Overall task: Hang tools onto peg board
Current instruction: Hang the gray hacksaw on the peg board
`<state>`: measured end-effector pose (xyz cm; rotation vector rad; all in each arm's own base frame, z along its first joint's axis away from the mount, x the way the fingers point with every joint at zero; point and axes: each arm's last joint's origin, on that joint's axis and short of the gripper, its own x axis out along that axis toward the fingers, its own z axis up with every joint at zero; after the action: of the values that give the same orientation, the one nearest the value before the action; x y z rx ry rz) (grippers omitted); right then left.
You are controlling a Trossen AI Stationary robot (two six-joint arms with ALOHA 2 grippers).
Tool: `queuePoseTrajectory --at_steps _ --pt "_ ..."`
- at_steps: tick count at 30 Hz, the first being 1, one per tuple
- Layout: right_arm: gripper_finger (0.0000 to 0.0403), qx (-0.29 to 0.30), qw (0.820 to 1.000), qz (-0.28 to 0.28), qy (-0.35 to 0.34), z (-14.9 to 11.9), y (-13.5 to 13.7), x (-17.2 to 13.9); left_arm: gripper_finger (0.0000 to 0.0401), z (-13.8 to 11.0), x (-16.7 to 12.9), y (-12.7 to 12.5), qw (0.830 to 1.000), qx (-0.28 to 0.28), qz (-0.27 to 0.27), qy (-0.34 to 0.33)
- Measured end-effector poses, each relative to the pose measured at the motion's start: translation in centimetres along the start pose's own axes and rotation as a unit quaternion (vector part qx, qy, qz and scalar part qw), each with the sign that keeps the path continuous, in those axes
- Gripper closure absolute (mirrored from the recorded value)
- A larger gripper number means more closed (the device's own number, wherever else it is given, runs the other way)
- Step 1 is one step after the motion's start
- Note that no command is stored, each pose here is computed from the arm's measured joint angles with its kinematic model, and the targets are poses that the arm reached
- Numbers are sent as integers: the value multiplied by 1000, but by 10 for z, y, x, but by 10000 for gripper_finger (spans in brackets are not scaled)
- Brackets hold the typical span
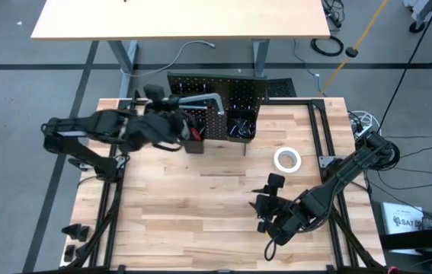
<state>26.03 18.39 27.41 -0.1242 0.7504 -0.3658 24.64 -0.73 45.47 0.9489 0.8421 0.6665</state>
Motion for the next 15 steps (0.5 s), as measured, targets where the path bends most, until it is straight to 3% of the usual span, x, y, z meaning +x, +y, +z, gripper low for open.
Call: queuePoseTrajectory --at_steps 5,11,15 --pt "220 -7 1000 -9 7 -2 -2 0 381 -9 -12 14 999 -29 16 -30" --pt "220 -27 998 -49 1 -4 -8 0 381 -8 -6 -1 998 36 14 -42" --pt "220 -39 996 -80 7 -4 -15 4 381 -1 -9 -17 994 61 13 -91"
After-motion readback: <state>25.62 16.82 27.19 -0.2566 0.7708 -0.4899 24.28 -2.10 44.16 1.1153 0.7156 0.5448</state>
